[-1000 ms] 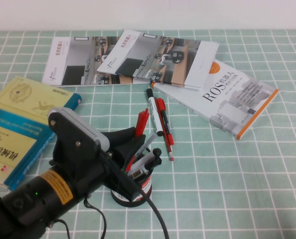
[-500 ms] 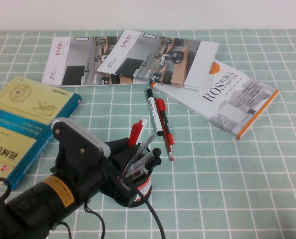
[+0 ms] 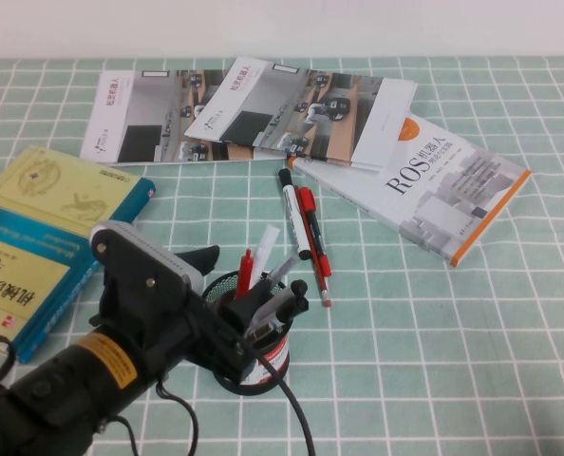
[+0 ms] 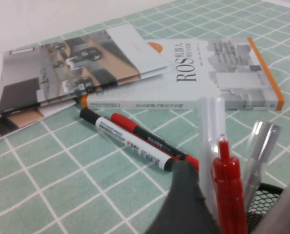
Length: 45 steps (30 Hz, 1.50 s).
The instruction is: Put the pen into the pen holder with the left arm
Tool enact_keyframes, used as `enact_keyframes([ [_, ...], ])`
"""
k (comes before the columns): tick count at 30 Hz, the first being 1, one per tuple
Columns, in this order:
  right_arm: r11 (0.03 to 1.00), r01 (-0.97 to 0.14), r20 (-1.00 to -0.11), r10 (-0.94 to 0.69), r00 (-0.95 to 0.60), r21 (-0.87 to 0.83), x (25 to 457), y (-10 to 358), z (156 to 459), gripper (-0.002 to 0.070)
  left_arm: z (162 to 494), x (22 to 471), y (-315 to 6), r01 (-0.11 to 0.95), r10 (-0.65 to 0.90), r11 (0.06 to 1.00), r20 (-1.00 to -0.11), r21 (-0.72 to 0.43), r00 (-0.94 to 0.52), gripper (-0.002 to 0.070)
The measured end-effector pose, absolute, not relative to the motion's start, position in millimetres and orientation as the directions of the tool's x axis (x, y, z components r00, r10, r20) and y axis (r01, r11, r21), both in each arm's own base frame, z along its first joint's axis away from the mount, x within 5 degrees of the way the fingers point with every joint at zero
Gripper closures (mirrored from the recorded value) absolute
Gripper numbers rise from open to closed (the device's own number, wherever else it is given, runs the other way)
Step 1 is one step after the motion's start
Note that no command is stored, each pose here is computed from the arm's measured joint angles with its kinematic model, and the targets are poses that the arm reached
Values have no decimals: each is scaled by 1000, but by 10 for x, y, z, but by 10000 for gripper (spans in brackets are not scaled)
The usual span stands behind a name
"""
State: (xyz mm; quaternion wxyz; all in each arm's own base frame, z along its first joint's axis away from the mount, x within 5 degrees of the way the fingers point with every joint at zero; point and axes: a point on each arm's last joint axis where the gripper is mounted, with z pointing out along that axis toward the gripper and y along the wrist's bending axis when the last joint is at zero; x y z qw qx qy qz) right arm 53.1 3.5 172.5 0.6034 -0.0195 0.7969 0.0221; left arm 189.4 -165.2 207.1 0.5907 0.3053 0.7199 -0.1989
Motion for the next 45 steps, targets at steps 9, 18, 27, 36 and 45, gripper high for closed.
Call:
enact_keyframes([
  [9,998,-58,-963,-4,-271,12,531,35,1725,696,2571,1653,-1427,659,149,746,-989,101,-17,509],
  [18,998,-58,-963,-4,-271,12,531,35,1725,696,3067,1165,-969,629,27,776,-999,43,35,672],
  [27,998,-58,-963,-4,-271,12,531,35,1725,696,2977,1006,-872,661,140,747,-989,71,-52,675],
  [36,998,-58,-963,-4,-271,12,531,35,1725,696,2902,984,-871,674,180,737,-976,50,-124,675],
  [45,998,-58,-963,-4,-271,12,531,35,1725,696,2847,920,-509,490,103,871,-989,36,-109,675],
])
